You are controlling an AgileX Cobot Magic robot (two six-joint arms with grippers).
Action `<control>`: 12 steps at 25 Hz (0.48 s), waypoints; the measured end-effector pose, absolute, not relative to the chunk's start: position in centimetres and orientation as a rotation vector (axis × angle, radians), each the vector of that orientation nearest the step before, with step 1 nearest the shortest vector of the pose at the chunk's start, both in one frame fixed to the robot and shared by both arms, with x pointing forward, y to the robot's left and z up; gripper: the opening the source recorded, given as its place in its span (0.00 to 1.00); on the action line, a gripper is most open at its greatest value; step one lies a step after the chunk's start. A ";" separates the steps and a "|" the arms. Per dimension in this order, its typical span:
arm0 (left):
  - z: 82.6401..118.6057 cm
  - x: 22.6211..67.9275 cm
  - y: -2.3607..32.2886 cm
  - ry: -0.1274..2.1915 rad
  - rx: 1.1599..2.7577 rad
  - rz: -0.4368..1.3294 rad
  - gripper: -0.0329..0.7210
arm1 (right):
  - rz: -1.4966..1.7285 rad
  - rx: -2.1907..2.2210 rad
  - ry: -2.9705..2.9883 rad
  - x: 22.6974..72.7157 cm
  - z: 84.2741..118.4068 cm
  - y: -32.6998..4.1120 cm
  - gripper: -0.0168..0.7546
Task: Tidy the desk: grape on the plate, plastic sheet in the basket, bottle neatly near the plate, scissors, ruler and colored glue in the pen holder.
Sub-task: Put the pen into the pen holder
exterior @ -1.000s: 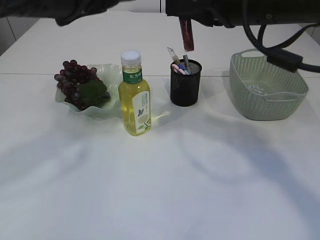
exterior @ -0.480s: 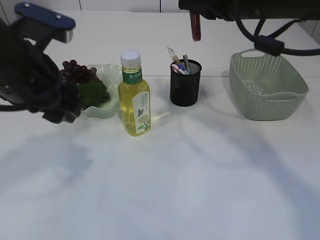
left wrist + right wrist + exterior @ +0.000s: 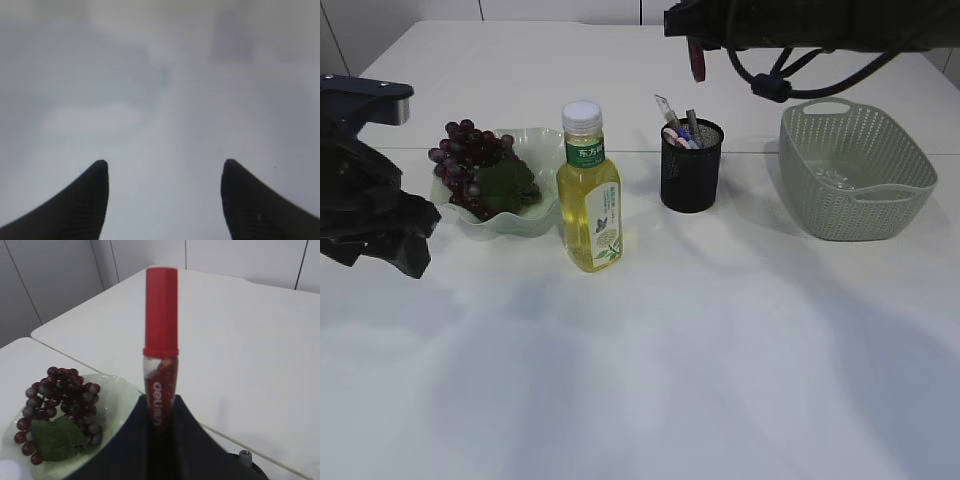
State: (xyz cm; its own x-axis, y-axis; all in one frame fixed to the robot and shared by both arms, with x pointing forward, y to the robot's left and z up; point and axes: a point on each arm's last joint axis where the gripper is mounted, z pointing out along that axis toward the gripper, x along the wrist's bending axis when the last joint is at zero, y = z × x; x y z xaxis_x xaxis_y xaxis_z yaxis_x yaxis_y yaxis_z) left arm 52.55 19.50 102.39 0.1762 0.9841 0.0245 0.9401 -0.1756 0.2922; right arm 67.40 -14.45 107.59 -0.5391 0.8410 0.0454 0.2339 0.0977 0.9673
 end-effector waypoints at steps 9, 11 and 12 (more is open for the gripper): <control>102.3 53.1 21.1 1.887 2.188 0.215 0.69 | 1.399 1.207 1.830 72.8 100.9 -15.8 0.10; 102.3 53.1 21.1 1.887 2.188 0.215 0.69 | 1.374 1.217 1.828 73.2 100.3 -16.5 0.10; 102.3 53.1 21.1 1.887 2.188 0.215 0.69 | 1.363 1.213 1.827 73.3 100.2 -16.9 0.10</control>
